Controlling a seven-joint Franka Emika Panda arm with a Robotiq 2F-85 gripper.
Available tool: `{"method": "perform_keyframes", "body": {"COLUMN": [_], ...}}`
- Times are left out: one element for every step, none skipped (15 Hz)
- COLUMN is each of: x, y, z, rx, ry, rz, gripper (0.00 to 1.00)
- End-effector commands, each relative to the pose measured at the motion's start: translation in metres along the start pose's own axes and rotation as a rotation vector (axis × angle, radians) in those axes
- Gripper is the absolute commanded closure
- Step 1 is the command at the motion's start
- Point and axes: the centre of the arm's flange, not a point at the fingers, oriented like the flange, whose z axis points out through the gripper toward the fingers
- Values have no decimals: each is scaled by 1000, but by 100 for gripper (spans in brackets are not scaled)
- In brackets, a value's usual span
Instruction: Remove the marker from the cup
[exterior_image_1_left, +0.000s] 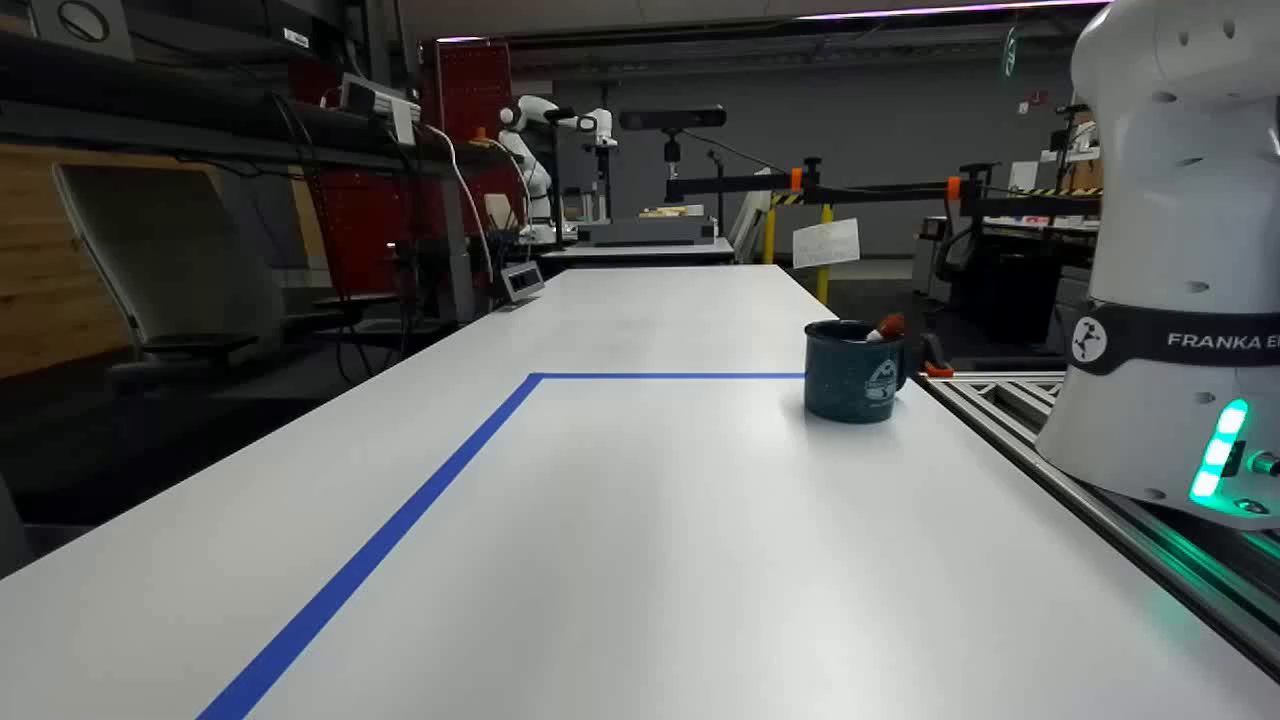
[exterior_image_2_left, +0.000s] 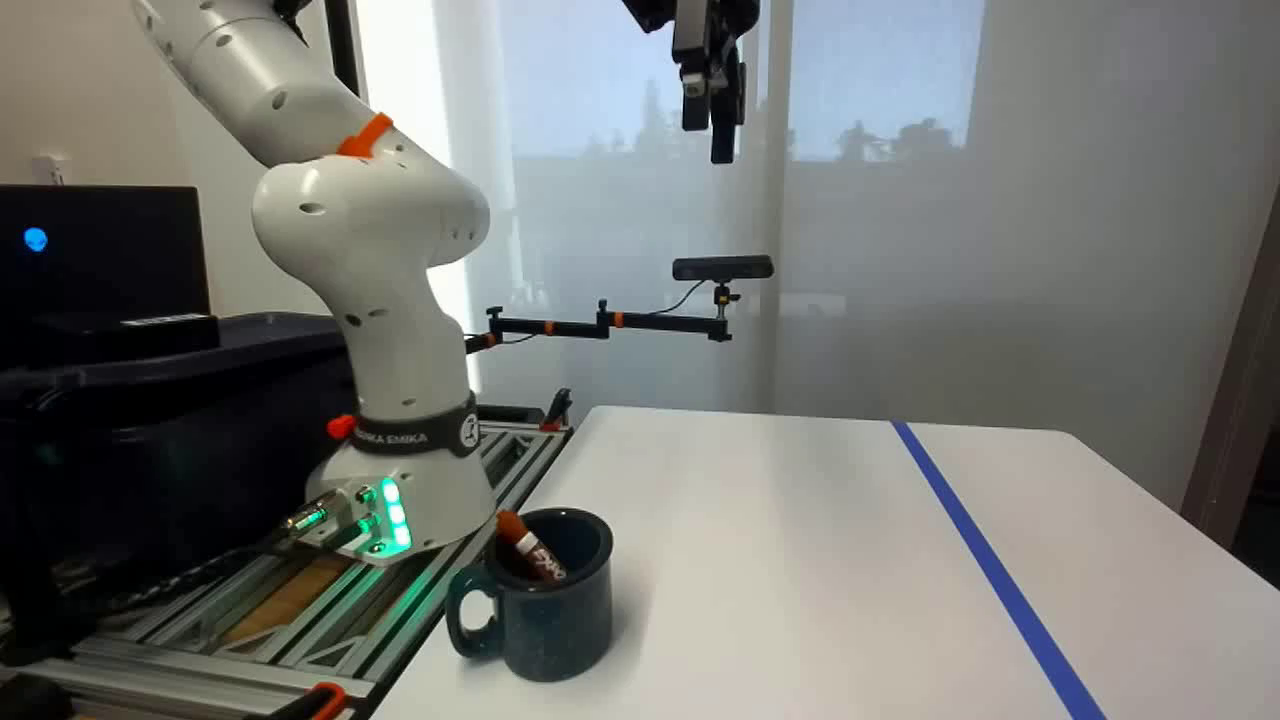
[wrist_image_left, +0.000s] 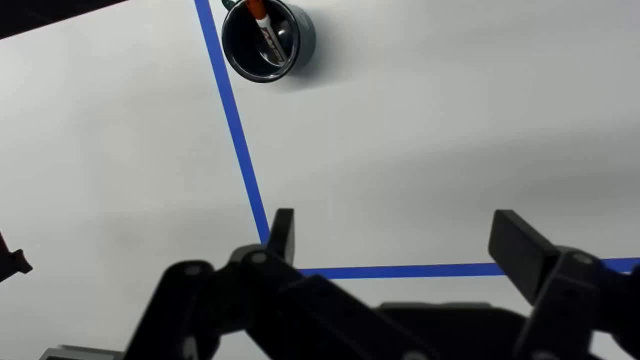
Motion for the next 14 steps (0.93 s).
{"method": "perform_keyframes", "body": {"x": [0,0,0,0,0,0,4,10,15,19,22,23,24,24], "y": [0,0,0,0,0,0,2,6,10,15,21,28,35,44], "z": [0,-1,-1,-1,-1,-1,3,11,19,27,38,49,60,73], "rx": [0,0,1,1,1,1,10,24,42,59,70,93,101,114], "ry": [1,2,2,2,2,2,-18,-38,-62,-91,-120,-155,-176,-214], "rz": [0,0,0,0,0,0,-6,-16,-16,-17,-20,-33,-31,-39], "gripper": [0,0,0,0,0,0,0,0,0,0,0,0,0,0]}}
